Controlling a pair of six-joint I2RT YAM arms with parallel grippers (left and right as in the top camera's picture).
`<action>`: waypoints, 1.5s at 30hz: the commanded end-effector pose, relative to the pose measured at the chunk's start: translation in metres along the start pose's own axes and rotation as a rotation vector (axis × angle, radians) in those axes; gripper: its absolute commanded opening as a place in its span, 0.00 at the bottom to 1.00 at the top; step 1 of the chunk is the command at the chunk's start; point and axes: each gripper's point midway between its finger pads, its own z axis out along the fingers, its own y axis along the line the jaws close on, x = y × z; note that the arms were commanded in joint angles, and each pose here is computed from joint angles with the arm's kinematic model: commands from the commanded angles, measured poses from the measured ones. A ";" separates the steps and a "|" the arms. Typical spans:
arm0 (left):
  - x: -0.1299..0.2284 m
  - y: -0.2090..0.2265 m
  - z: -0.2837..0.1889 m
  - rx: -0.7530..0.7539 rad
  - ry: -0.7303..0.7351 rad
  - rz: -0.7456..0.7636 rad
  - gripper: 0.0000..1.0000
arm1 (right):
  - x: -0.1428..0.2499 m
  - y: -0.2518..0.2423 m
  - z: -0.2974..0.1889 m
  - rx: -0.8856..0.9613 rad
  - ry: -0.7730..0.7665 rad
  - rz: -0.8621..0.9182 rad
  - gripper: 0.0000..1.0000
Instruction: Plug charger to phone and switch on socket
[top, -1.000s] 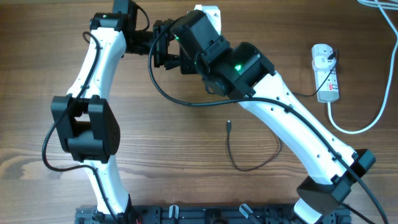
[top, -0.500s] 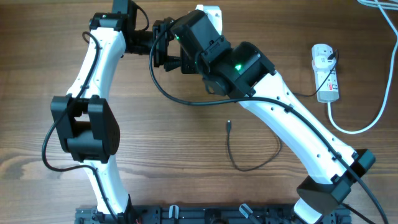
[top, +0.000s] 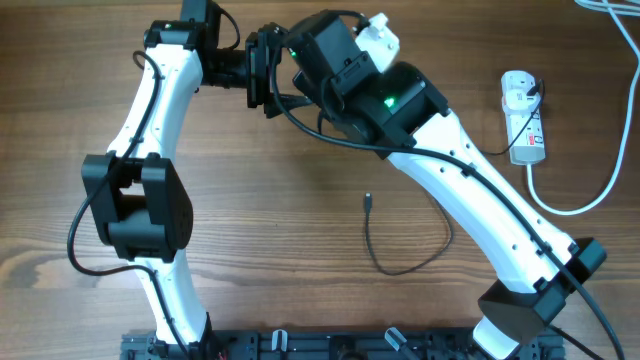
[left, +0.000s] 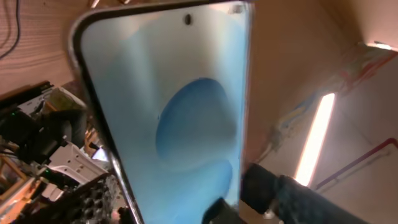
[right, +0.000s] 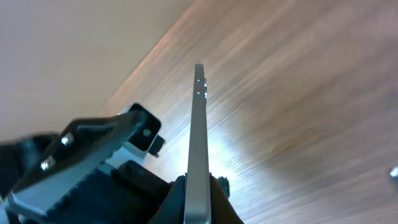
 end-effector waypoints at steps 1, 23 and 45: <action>0.017 -0.012 -0.002 0.013 0.007 0.057 0.79 | -0.012 0.008 -0.017 -0.045 -0.025 0.261 0.04; 0.017 -0.012 -0.002 0.014 0.008 0.023 0.40 | -0.012 0.009 -0.017 -0.052 -0.020 0.484 0.04; 0.021 -0.016 -0.003 0.034 0.034 0.003 0.04 | -0.014 -0.003 -0.017 -0.006 -0.046 0.424 0.57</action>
